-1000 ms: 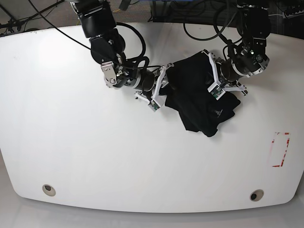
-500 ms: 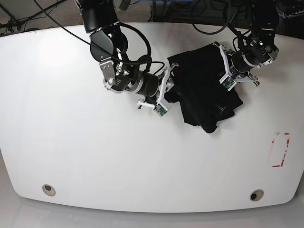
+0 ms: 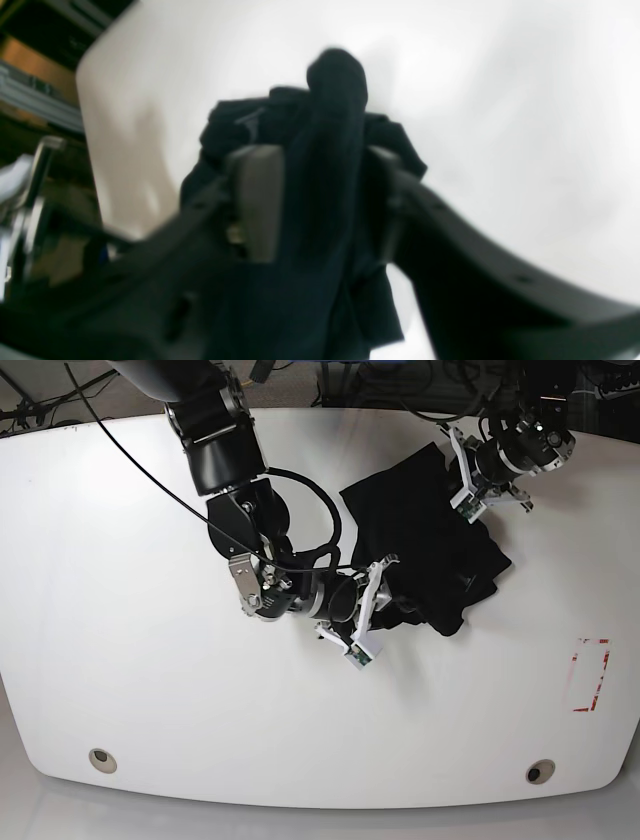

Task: Fold the T-shirt properly
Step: 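Fold the held corner over the bundle with the right gripper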

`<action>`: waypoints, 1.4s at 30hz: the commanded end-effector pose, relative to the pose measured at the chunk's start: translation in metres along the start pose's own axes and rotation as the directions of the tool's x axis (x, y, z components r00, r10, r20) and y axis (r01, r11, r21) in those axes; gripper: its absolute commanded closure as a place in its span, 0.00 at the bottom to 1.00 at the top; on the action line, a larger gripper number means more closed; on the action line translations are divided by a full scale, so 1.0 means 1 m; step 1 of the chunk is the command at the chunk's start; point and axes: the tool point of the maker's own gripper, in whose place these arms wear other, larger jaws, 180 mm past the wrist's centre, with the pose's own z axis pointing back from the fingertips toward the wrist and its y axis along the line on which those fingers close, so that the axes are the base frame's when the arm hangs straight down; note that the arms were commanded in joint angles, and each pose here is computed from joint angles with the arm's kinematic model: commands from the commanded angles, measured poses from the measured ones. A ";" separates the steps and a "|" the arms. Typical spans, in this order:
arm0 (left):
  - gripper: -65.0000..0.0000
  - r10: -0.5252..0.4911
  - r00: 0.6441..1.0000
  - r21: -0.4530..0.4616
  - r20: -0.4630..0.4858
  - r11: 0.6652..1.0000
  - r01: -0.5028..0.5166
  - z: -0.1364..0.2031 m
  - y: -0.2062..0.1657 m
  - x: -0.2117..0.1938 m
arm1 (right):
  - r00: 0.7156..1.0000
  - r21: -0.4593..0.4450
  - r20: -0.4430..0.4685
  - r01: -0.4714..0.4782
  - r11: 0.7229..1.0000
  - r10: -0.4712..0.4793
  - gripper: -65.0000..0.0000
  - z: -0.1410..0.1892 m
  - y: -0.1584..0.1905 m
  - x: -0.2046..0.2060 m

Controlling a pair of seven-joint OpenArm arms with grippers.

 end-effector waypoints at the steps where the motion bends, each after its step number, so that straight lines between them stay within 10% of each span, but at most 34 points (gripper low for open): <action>1: 0.90 0.000 0.998 0.006 0.061 1.000 -0.001 0.003 0.001 0.016 | 0.999 0.031 0.053 -0.009 0.999 0.007 0.48 -0.006 0.004 0.024; 15: 0.90 0.014 0.997 -0.004 0.073 1.000 -0.013 0.003 -0.006 0.018 | 0.998 0.058 0.018 0.056 0.997 -0.057 0.43 -0.044 -0.005 0.012; 24: 0.90 0.081 0.986 -0.037 0.144 0.996 -0.077 -0.003 -0.026 0.040 | 0.998 0.071 0.029 0.053 0.996 -0.056 0.99 -0.048 0.001 0.013; 42: 0.90 0.052 0.981 -0.148 0.187 0.989 -0.025 -0.015 -0.068 0.066 | 0.990 0.015 0.138 0.002 1.000 -0.004 1.00 -0.014 -0.016 0.063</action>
